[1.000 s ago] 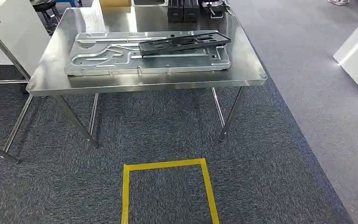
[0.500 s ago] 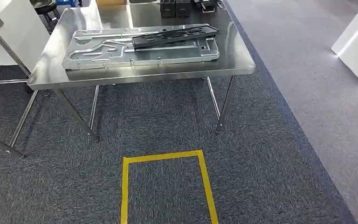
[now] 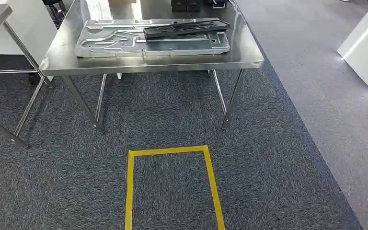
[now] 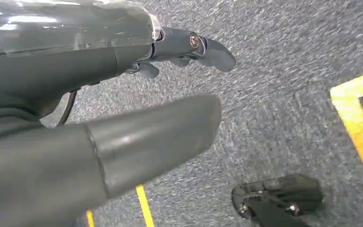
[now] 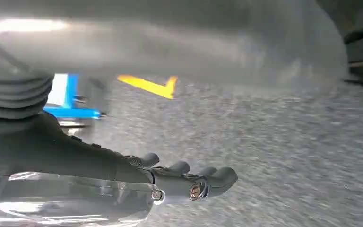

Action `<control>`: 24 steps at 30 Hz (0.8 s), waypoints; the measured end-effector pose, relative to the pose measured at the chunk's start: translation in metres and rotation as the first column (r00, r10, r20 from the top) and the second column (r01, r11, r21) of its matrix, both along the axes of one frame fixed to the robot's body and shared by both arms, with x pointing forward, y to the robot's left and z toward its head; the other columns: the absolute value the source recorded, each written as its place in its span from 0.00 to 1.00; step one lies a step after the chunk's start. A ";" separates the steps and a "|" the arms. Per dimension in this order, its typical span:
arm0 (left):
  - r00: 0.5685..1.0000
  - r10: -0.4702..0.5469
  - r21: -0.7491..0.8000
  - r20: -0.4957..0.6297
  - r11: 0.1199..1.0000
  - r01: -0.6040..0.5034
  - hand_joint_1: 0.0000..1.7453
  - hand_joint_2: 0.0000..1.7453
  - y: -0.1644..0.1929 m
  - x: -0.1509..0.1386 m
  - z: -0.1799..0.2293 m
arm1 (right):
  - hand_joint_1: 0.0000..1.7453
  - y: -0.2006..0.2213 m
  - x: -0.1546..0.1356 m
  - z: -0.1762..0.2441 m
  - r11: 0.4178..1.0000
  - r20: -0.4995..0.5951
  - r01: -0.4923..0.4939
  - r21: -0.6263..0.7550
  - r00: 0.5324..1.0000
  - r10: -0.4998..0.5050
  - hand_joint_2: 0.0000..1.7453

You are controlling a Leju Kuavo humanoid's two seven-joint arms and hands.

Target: Take the parts from the cabinet and place them on the table.

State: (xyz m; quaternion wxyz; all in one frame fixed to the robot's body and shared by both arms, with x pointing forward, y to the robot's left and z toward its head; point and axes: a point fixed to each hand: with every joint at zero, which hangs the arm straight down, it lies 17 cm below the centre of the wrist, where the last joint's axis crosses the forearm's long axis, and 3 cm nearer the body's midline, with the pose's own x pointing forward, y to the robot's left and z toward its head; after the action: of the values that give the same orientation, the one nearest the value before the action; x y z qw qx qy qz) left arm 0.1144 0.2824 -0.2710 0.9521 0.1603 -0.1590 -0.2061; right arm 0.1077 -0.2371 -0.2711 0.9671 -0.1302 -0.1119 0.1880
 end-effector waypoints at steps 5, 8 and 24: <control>1.000 0.008 0.016 -0.023 1.000 -0.008 0.00 1.00 0.002 -0.003 -0.001 | 0.00 0.016 0.025 0.005 0.996 0.080 -0.049 0.073 0.996 0.043 1.00; 0.999 0.028 0.016 -0.019 0.999 -0.027 0.00 1.00 0.006 0.000 0.000 | 0.00 0.025 0.024 0.006 0.992 0.089 -0.060 0.115 0.995 0.050 1.00; 0.978 0.169 -0.072 -0.124 0.981 -0.179 0.00 0.00 0.004 -0.068 -0.011 | 0.00 0.007 0.046 0.010 0.982 0.137 0.067 0.175 0.986 -0.092 0.00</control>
State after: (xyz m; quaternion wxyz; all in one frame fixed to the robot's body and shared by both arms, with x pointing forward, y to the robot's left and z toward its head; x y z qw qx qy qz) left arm 0.0463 0.2859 -0.2824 0.9800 0.1216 -0.0967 -0.1243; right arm 0.1536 -0.2301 -0.2609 0.9707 -0.0652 -0.1918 0.1291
